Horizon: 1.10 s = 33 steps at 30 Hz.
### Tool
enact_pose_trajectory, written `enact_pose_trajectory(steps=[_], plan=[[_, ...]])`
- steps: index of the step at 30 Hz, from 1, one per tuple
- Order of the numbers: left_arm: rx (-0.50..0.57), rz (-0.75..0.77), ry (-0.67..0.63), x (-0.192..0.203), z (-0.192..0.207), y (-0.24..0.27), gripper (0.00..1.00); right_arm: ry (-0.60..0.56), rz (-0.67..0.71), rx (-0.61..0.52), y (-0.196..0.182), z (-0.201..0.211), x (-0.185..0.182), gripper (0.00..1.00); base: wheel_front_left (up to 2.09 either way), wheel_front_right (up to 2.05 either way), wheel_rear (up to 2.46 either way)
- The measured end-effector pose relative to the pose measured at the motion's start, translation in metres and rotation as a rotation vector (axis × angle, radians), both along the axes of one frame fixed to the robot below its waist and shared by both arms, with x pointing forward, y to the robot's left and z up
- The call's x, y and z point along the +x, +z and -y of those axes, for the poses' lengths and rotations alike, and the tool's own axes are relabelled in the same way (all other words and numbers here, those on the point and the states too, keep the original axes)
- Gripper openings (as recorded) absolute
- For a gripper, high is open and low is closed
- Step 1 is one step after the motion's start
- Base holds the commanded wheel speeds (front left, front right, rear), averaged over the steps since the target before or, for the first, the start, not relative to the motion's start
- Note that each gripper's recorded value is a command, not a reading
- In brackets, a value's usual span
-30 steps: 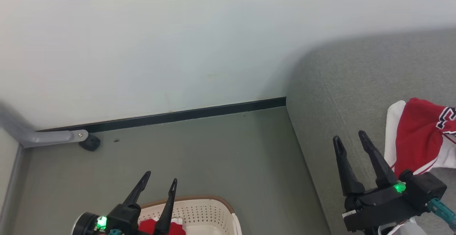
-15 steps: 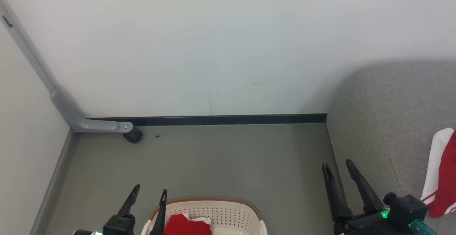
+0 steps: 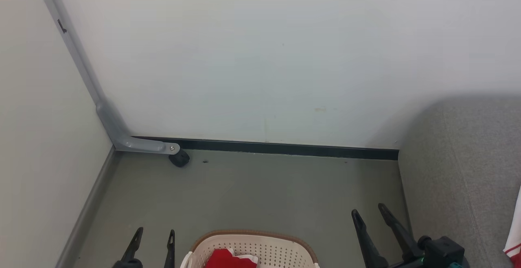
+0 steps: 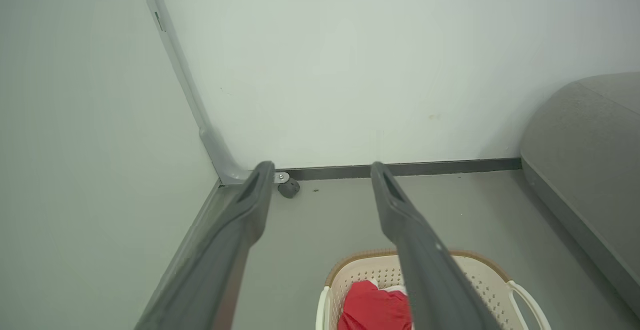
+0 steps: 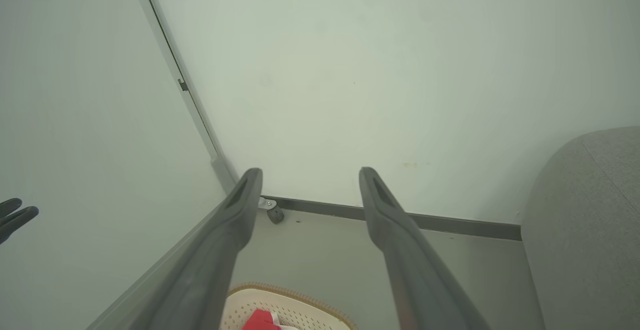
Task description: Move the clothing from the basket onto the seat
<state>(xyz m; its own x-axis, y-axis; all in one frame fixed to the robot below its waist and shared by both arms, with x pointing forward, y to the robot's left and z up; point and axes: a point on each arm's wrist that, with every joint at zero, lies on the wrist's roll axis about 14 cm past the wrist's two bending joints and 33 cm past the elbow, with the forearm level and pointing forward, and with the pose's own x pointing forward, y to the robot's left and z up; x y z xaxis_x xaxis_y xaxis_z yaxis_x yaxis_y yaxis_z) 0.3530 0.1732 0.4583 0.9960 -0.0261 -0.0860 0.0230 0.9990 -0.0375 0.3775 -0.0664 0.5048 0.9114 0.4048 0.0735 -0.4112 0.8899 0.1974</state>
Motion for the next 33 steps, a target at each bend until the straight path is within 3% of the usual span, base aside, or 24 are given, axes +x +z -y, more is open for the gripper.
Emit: enact_pose_trajectory(steps=[33], plan=[[-0.007,-0.002,-0.012,0.002,0.005,-0.001,1.0,-0.084,-0.067,-0.031,-0.024,0.023,0.002,1.0,0.0,0.0,0.0]])
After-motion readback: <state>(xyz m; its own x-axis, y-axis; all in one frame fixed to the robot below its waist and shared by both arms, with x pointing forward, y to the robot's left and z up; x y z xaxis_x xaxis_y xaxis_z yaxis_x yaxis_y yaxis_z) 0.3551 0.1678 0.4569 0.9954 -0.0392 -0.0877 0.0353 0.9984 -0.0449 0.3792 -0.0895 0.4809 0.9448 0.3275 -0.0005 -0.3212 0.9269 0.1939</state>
